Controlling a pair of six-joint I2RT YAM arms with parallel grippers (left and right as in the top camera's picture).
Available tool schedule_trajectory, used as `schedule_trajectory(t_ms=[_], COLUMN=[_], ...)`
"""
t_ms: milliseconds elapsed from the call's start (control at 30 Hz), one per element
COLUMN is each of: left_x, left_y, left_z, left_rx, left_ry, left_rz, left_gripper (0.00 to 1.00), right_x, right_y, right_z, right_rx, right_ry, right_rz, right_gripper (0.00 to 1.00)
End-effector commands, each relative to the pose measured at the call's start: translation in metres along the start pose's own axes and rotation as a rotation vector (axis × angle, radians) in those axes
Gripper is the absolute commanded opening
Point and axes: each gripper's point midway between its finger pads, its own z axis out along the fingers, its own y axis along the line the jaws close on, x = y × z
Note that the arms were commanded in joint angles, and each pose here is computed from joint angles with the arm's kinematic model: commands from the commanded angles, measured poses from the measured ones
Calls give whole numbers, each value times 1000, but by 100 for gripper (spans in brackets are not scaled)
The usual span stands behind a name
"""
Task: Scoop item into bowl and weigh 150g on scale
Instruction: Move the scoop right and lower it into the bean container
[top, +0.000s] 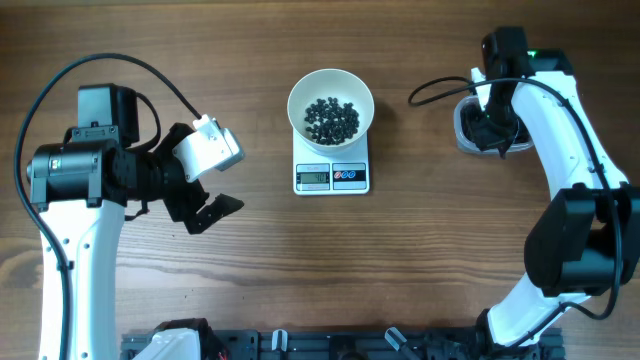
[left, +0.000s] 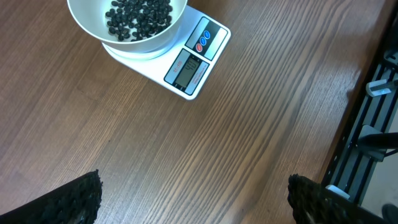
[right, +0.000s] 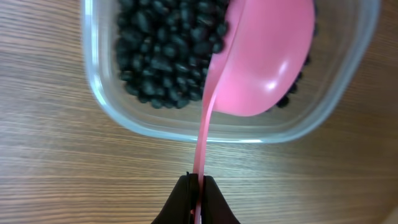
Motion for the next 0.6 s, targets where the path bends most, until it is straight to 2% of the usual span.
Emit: schedule_trajectory(t_ms=[0, 200, 567], left_x=[-9, -9, -9], left_y=[-1, -1, -1], left_z=[-7, -7, -7], left_rx=[-14, -14, -14], left_ry=[-35, -35, -35], left_rz=[34, 34, 34], left_gripper=[100, 100, 100], right_x=[-3, -4, 0], right_y=[20, 36, 28], right_z=[3, 1, 2], right_rx=[-114, -212, -239], right_ry=[-11, -26, -20], right_rz=[-51, -81, -12], right_gripper=[4, 4, 4])
